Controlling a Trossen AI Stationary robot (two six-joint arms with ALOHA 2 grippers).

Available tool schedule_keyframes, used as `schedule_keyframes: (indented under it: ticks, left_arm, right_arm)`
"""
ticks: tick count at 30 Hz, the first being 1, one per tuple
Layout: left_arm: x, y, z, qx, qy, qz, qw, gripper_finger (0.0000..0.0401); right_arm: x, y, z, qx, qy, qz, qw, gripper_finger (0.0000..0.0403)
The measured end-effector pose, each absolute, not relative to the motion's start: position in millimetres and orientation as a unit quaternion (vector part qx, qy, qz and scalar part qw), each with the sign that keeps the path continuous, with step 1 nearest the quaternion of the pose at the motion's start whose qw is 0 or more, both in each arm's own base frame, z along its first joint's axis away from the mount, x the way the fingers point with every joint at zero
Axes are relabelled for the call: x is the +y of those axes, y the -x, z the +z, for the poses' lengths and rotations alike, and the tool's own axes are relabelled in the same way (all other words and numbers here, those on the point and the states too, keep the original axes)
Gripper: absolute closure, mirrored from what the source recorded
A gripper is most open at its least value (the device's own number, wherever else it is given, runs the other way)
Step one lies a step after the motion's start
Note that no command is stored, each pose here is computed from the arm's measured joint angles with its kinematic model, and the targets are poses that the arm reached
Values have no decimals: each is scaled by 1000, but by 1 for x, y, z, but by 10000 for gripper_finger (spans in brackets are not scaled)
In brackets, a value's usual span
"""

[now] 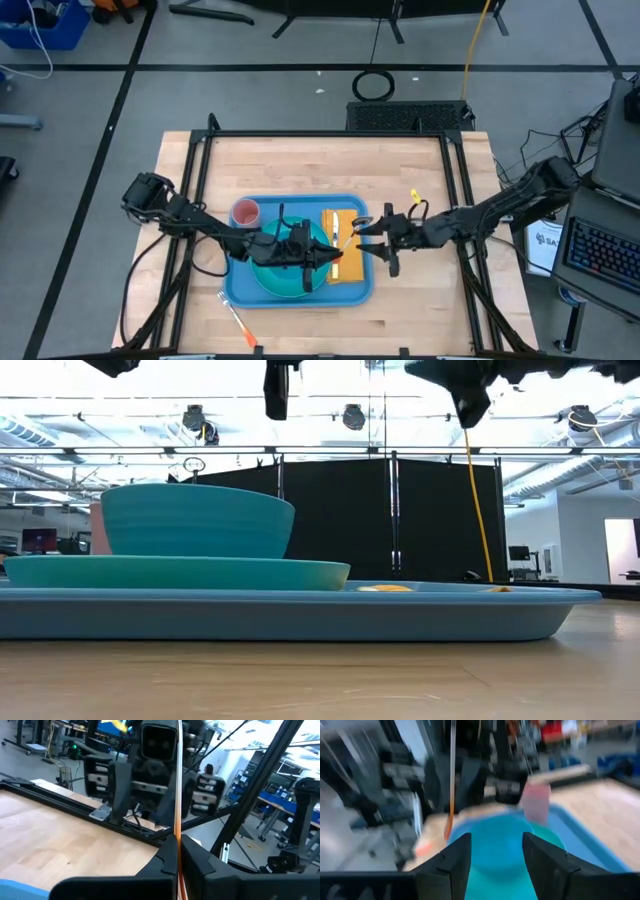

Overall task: Set up tray
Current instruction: Put the orange spoon on the yellow napkin to the right of the yellow knife

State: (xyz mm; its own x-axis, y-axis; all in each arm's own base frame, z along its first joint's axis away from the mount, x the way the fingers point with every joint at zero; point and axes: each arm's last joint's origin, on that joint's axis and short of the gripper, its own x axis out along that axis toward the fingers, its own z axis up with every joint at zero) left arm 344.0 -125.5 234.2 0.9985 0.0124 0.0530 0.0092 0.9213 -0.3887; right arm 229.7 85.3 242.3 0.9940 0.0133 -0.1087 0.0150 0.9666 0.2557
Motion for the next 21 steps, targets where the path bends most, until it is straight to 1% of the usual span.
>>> schedule_keyframes:
  ticks: [2, 4, 8, 15, 21]
  left_arm:
    - [-126, -344, 234, -27, 198, 1, 980, 396]
    - [-126, -344, 234, -27, 197, -4, 980, 396]
    - [-124, -345, 235, -28, 200, -9, 979, 396]
    - [-114, -348, 234, -29, 206, 4, 978, 396]
    - [-110, -350, 234, -25, 213, -1, 977, 396]
  right_arm:
    - [81, -227, 241, 8, -140, 16, 990, 237]
    - [78, -225, 240, -17, -144, 29, 989, 238]
    - [74, -226, 243, -35, -146, 31, 988, 238]
    - [75, -234, 241, -52, -140, 70, 986, 229]
    - [74, -241, 238, -77, -130, 67, 986, 228]
